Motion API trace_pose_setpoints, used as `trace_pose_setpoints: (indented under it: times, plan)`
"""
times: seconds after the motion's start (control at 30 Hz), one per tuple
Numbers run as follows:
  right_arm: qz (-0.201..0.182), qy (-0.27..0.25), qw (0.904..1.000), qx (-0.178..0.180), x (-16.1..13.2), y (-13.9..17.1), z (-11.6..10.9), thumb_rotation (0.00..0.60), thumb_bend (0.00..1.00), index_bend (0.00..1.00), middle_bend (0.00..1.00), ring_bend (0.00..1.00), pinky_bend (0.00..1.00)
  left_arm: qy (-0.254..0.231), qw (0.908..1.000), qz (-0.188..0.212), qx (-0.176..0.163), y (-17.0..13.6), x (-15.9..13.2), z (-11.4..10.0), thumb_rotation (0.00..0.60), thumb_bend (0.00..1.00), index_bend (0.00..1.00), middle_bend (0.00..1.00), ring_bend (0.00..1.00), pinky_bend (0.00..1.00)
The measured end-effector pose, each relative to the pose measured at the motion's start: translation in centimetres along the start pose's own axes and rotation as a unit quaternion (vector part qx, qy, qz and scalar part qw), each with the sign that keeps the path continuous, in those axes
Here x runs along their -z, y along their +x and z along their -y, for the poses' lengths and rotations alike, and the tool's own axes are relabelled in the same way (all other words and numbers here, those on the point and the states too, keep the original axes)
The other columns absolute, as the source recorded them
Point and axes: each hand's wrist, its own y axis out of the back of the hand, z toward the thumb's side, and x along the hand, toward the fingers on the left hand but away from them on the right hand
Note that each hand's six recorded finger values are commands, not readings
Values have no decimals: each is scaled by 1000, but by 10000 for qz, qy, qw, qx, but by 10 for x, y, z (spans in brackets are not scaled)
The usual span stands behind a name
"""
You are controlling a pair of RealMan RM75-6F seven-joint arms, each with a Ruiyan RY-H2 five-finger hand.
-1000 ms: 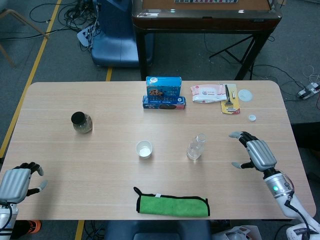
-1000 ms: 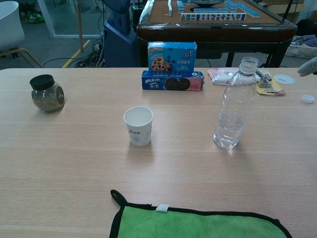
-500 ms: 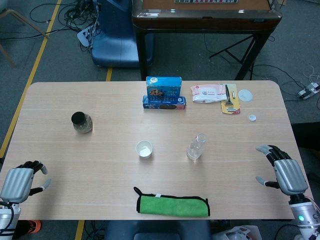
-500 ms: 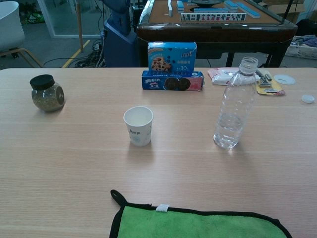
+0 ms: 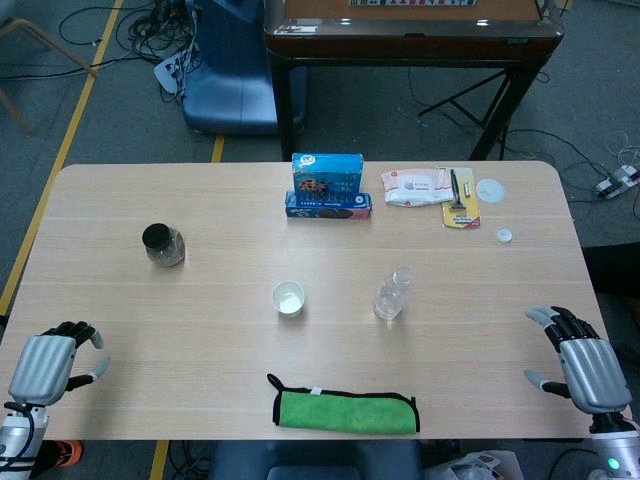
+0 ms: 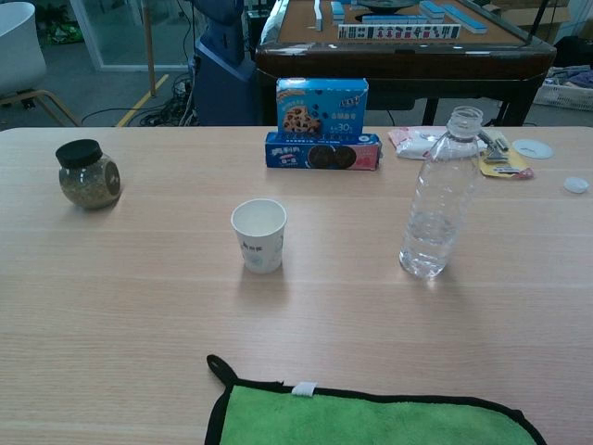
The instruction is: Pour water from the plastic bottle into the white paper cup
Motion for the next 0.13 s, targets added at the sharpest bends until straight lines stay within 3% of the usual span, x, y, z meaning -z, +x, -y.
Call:
trace_pose_setpoints:
  times: [0.13]
  plan:
    - [61, -63, 10000, -26, 5, -1, -1, 600, 0, 216, 213, 138, 277, 14, 10000, 5, 60, 2, 0, 3, 600, 197, 561, 480, 411, 560]
